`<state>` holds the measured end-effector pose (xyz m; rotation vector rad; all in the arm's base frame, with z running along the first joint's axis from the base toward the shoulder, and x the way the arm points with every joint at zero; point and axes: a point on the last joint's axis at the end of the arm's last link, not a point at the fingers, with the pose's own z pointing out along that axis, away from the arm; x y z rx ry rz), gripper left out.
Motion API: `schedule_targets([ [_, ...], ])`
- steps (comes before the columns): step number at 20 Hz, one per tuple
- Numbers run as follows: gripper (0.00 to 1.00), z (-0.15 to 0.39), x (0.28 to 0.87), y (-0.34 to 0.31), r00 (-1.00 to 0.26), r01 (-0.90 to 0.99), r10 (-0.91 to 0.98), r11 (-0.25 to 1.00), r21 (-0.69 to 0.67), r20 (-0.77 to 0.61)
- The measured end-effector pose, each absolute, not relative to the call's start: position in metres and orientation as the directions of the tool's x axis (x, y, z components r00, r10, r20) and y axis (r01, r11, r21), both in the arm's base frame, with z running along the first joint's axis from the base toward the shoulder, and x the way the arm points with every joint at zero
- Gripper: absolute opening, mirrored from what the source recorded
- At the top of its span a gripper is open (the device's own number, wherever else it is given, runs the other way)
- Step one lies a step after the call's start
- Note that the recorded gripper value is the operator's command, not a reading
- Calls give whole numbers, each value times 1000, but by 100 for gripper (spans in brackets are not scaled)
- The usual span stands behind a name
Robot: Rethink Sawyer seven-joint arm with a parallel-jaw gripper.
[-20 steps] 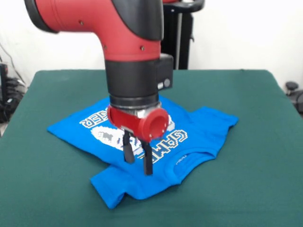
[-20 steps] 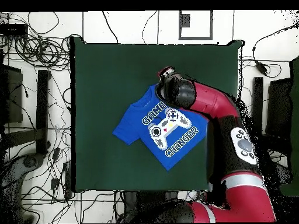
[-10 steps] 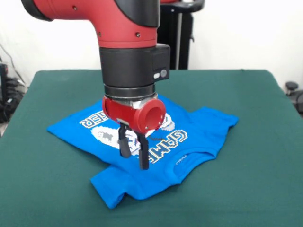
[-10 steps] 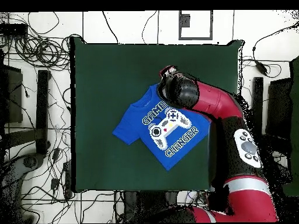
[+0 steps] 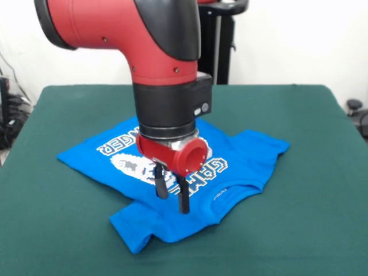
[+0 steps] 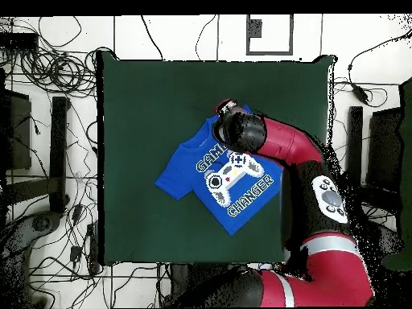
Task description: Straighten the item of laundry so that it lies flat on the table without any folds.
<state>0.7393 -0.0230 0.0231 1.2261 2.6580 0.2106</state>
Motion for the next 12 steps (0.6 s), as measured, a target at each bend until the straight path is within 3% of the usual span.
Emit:
schedule_targets([
  [12,100,-11,719,-34,-638,747,761,649,144,-118],
])
